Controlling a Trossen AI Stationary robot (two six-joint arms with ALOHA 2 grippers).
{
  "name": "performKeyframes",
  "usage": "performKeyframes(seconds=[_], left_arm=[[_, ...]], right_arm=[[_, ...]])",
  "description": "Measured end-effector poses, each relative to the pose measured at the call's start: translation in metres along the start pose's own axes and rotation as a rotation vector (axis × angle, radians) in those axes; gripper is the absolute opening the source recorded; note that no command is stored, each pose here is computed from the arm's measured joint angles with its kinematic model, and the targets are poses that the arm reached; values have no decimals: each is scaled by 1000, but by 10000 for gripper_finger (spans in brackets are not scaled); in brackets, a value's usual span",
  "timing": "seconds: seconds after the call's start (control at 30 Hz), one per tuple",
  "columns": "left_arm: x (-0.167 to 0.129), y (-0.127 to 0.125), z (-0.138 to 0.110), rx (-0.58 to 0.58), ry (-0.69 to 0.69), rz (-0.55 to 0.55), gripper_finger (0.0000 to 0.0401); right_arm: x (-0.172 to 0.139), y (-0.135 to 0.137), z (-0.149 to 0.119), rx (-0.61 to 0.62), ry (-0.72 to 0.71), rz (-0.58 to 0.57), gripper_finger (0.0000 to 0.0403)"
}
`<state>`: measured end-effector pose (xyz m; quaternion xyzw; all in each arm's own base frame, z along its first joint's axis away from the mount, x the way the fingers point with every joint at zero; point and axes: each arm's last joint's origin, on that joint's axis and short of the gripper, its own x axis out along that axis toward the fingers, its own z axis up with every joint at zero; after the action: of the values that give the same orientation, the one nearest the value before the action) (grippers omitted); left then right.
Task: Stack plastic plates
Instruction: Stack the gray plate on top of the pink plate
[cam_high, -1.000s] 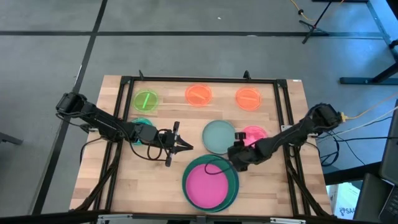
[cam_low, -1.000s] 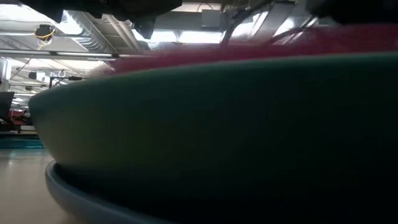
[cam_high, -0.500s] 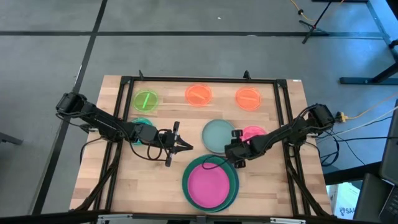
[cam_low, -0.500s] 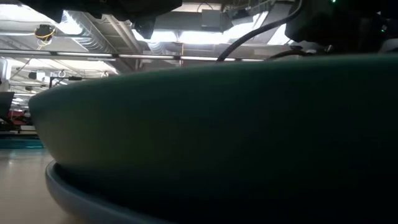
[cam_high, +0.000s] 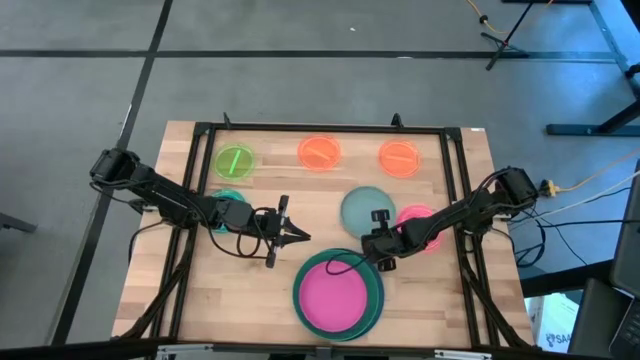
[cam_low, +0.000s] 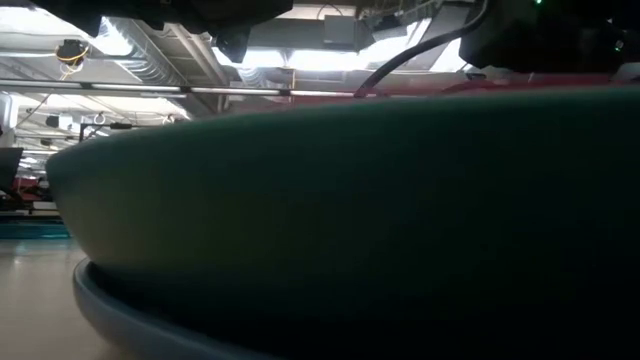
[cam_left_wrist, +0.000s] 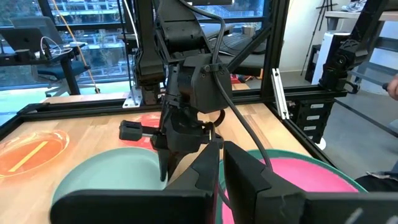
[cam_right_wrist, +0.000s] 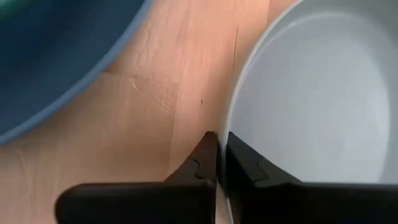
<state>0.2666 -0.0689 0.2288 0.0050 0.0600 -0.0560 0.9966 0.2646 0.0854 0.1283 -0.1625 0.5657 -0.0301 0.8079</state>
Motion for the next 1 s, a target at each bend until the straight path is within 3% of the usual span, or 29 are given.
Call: performKeyframes(seconds=[0.33,0.57,1.0], left_arm=[[0,0,0,0,0,0,18],[0,0,0,0,2,0,18],[0,0,0,0,2,0,18]], right_arm=[[-3,-2,2,-13,8,-20,3],[-24,1,20,-51,2,-101,2],[-73,35,60,-110,-216,-34,2]])
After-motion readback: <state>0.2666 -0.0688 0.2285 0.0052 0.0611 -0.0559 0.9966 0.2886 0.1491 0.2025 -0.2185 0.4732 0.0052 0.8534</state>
